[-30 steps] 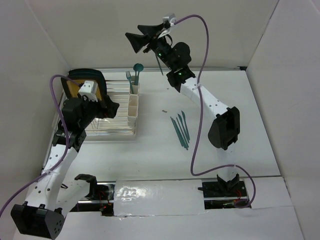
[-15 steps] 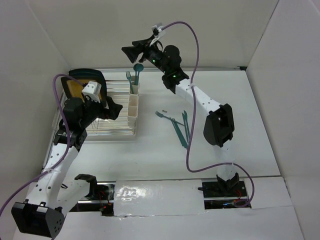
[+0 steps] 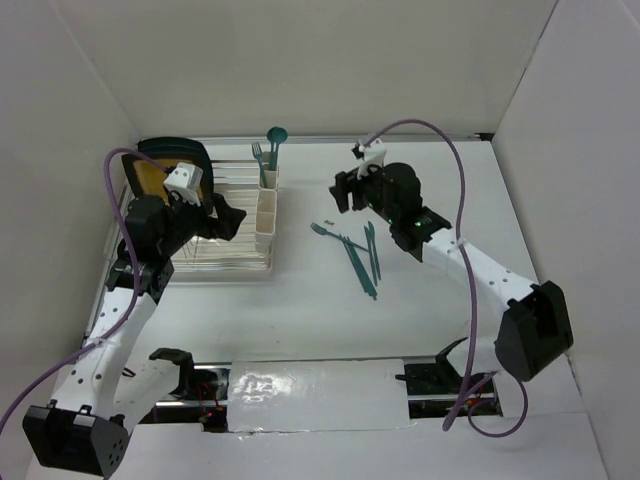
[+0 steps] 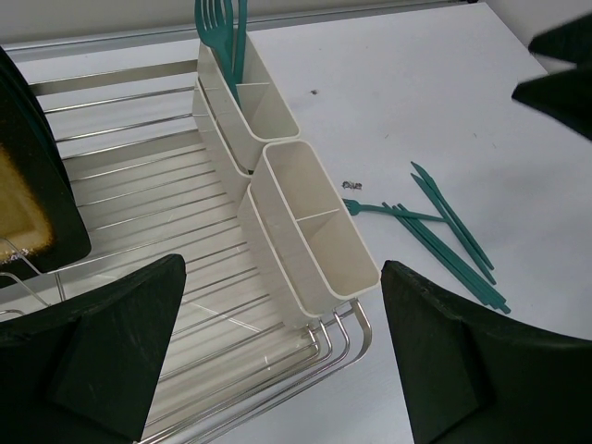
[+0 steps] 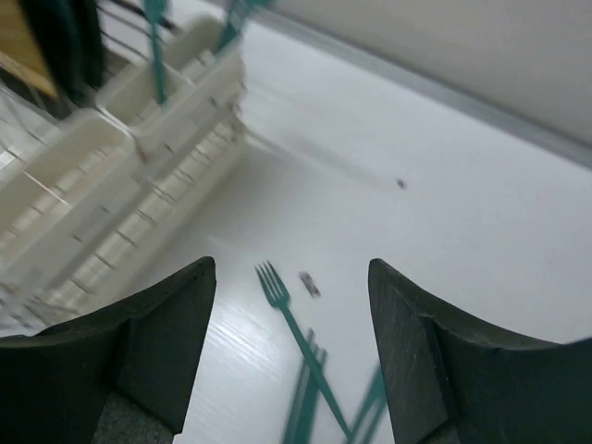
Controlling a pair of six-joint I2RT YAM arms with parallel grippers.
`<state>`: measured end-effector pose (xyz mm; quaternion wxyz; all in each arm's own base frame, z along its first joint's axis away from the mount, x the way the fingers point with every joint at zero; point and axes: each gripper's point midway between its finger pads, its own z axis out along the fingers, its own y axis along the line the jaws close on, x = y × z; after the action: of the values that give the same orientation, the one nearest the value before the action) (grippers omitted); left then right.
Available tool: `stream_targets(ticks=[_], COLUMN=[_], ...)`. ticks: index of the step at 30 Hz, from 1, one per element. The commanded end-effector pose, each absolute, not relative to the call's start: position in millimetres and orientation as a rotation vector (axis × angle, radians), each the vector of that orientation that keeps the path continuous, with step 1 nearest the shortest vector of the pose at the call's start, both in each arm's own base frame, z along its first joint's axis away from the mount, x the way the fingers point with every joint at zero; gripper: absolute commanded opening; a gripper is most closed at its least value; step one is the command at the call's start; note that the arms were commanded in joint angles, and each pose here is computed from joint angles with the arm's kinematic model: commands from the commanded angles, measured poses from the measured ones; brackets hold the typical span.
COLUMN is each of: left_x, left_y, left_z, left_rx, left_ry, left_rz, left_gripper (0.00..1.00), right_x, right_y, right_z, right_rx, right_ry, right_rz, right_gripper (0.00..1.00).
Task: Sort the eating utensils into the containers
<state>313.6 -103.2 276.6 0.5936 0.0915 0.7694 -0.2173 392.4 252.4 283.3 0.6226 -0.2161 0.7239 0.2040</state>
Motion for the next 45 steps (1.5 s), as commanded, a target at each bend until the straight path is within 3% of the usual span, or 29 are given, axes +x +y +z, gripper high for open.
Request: stream_targets(ticks=[1, 7, 12, 13, 19, 32, 35, 39, 41, 45], left_x=[313.3, 313.1, 314.4, 314.9, 315.5, 316.6, 317.2, 317.9, 318.5, 317.3], left_y=[-103.4, -102.1, -100.6, -100.2, -100.3, -99.5, -99.5, -98.8, -98.8, -99.1], left_z=[294.3, 294.8, 292.7, 292.1, 291.2, 289.7, 289.1, 289.0, 286.9, 288.4], left_rx=[0.239, 0.233, 0.231, 0.231, 0.231, 0.232, 0.232, 0.230, 0.231, 0.229], left_ry=[1.715, 1.714, 1.720, 1.721, 1.724, 1.728, 1.731, 1.731, 1.738, 1.733], left_rz=[-0.497, -0.493, -0.481, -0.476, -0.477, -0.471, -0.469, -0.465, -0.465, -0.469], left_gripper=[1.00, 1.00, 1.00, 1.00, 1.00, 1.00, 1.00, 1.00, 1.00, 1.00], right_x=[386.1, 390.1, 409.1, 413.4, 413.2, 417.8, 414.6, 414.4, 419.2, 426.4], right_y=[213.2, 215.2, 243.1, 251.1, 250.2, 253.3, 250.0, 245.6, 244.5, 248.8], right_z=[240.0, 155.2, 134.6, 104.3, 59.0, 26.8, 13.2, 14.0, 25.2, 77.4], right_rx=[-0.514, -0.665, -0.829, -0.874, -0.939, -1.006, -1.031, -1.009, -0.965, -0.860], right_ry=[1.773, 1.949, 1.984, 2.060, 2.150, 2.179, 2.206, 2.187, 2.156, 2.062], right_rz=[0.296, 0.284, 0.361, 0.373, 0.345, 0.338, 0.330, 0.297, 0.291, 0.376], right_gripper=[0.73, 0.52, 0.51, 0.50, 0.49, 0.48, 0.41, 0.09, 0.00, 0.00])
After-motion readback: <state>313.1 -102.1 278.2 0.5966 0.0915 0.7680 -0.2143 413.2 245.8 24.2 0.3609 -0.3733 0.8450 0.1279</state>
